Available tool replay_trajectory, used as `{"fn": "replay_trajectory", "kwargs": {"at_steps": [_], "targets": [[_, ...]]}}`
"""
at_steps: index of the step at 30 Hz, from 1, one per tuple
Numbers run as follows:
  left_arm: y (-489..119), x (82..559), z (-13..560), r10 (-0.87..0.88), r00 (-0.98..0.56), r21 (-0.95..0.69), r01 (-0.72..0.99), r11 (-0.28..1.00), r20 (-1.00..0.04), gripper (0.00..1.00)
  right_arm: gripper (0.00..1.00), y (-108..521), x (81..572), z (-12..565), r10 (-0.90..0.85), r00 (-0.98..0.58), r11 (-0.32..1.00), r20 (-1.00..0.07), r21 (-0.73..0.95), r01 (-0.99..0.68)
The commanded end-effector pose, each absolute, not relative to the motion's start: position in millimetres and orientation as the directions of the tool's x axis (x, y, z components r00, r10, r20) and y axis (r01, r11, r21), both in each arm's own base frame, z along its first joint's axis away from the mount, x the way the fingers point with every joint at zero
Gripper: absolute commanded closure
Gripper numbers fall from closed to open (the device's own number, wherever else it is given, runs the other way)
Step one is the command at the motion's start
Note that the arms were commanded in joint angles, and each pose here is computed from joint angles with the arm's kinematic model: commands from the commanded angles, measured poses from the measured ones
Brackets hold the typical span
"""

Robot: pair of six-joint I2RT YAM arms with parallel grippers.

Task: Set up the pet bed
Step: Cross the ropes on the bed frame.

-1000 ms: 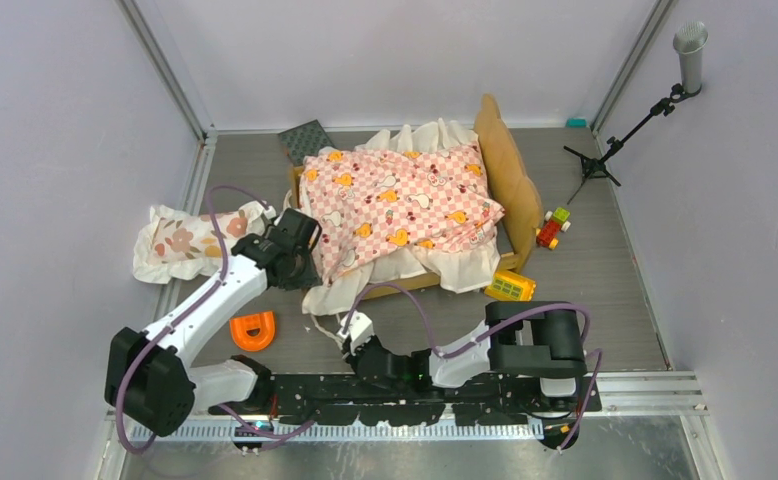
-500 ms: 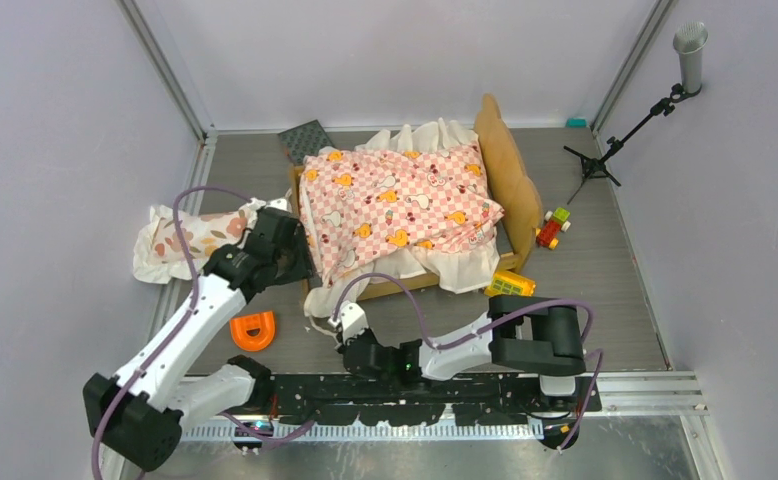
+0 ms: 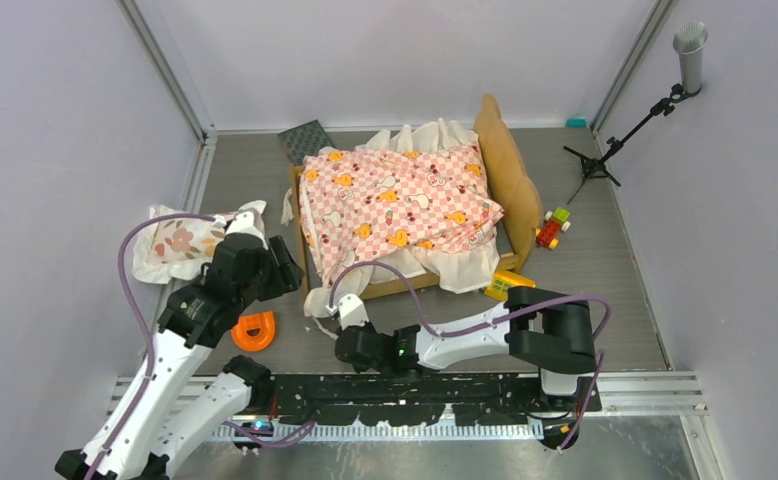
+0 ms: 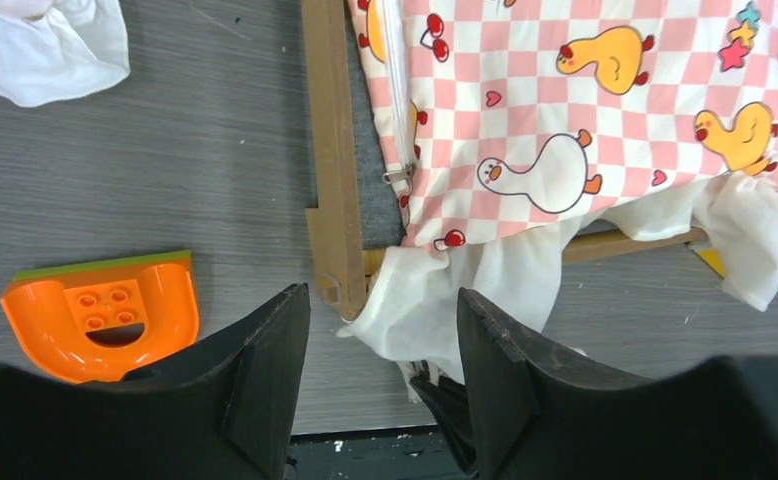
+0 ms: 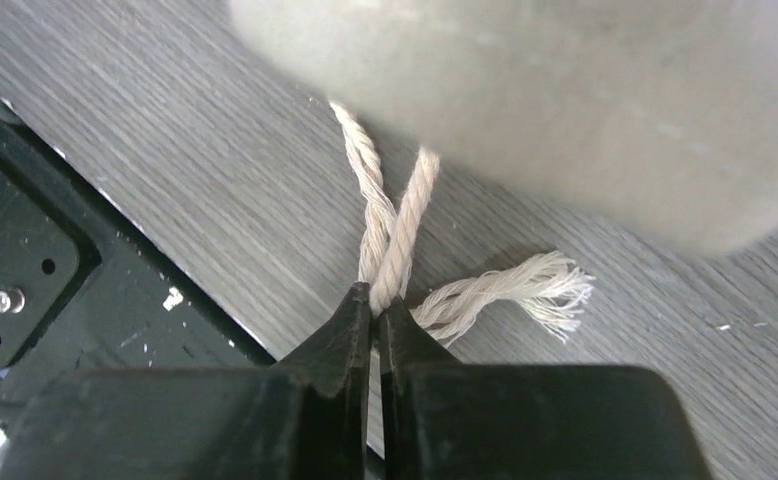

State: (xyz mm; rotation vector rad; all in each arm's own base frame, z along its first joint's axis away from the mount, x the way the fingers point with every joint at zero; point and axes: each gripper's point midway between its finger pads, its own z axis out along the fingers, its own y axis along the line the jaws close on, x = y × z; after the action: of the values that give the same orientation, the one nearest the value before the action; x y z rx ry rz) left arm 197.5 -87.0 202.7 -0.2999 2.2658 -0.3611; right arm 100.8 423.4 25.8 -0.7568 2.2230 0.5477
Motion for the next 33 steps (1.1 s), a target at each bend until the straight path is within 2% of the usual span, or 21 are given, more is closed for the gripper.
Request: {"fn": "replay_trajectory", "kwargs": {"at_steps": [1,5,13,21,23,29,33], "targets": [[-91.2,194.2,187.1,-0.311,-0.699,-0.341,-0.102,0.935,-0.644,0.43,0.87,423.4,90.3,56.2,-0.345,-0.628,0.735,-0.698,0.215,-0.643],[-94.2,194.4,183.7,-0.312,-0.707,-0.349,-0.098,0.932,-0.635,0.43,0.74,421.0,84.9,70.0,-0.337,-0.647,0.724,-0.684,0.251,-0.642],[-90.7,191.5,175.4,-0.324,-0.705,-0.346,-0.118,0.931,-0.631,0.43,0.64,410.3,74.5,82.9,-0.334,-0.746,0.690,-0.576,0.390,-0.610],[-88.1,188.8,172.9,-0.348,-0.692,-0.359,-0.137,0.923,-0.632,0.44,0.60,368.8,130.2,75.1,-0.320,-0.715,0.790,-0.621,0.241,-0.563],[-88.6,187.8,172.3,-0.353,-0.693,-0.364,-0.139,0.921,-0.628,0.44,0.62,365.7,142.1,68.5,-0.328,-0.707,0.804,-0.626,0.208,-0.557],[-89.9,183.6,163.4,-0.370,-0.705,-0.377,-0.155,0.913,-0.605,0.46,0.82,386.5,159.8,59.9,-0.354,-0.665,0.792,-0.658,0.167,-0.587],[-88.9,181.5,161.1,-0.387,-0.699,-0.388,-0.168,0.906,-0.601,0.46,0.89,393.3,168.2,47.8,-0.349,-0.658,0.807,-0.667,0.143,-0.573]]}}
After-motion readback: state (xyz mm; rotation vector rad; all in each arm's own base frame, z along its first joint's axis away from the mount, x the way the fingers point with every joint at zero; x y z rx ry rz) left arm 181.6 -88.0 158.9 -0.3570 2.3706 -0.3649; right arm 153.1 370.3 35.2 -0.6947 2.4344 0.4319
